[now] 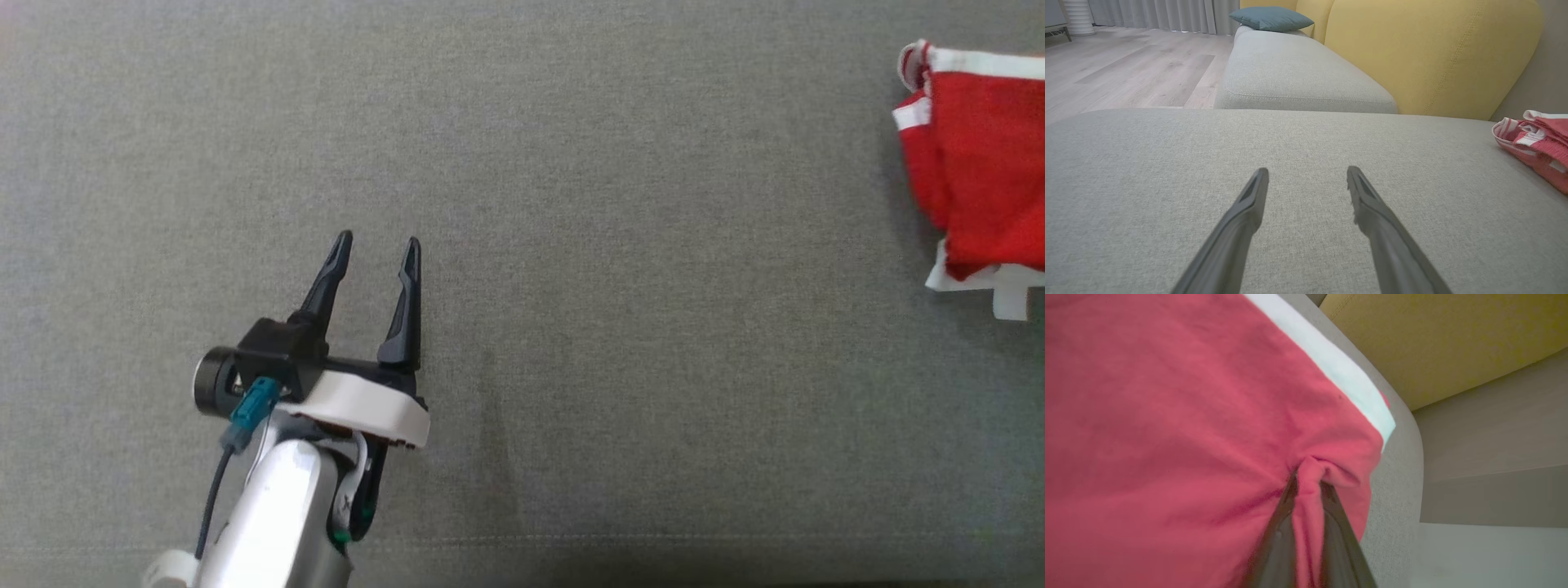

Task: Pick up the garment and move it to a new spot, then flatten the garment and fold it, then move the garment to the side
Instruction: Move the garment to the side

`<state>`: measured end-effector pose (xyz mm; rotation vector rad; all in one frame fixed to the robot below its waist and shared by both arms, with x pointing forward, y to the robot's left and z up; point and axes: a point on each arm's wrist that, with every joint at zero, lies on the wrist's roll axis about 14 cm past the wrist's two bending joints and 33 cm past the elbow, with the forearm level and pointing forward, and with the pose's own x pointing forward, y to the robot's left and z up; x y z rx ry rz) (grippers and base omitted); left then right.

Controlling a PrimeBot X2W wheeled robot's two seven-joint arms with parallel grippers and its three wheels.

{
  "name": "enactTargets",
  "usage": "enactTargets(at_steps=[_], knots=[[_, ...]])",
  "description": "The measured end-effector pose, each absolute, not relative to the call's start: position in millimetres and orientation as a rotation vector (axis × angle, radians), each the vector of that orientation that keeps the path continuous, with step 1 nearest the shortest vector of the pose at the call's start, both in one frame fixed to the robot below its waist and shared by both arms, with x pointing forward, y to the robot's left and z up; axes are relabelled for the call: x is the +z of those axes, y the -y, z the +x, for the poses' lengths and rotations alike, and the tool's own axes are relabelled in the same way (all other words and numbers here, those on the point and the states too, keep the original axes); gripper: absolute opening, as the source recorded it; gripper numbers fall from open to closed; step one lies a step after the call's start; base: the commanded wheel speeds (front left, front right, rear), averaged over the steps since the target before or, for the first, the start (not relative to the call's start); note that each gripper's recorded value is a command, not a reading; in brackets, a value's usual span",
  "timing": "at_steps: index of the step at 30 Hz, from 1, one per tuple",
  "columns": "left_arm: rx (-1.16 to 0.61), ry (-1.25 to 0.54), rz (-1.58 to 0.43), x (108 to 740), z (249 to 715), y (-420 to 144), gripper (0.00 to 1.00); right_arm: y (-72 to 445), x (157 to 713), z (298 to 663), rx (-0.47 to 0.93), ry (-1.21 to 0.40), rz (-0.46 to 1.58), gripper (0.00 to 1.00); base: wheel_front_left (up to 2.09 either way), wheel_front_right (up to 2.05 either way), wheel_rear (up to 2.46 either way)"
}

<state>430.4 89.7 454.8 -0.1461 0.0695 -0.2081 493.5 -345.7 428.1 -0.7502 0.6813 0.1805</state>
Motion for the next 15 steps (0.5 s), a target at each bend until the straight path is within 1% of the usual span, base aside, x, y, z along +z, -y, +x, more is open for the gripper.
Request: enactTargets(at_steps=[8, 15], knots=[[-0.211, -0.085, -0.145, 447.9, 433.6, -88.6, 1.00, 365.6, 422.1, 494.0, 0.108, -0.735, -0.728, 0.00, 0.00, 0.00, 0.00], [-0.223, -0.092, -0.141, 444.5, 434.9, -84.7, 1.00, 375.6, 425.2, 494.4, 0.059, -0.730, -0.711, 0.00, 0.00, 0.00, 0.00]])
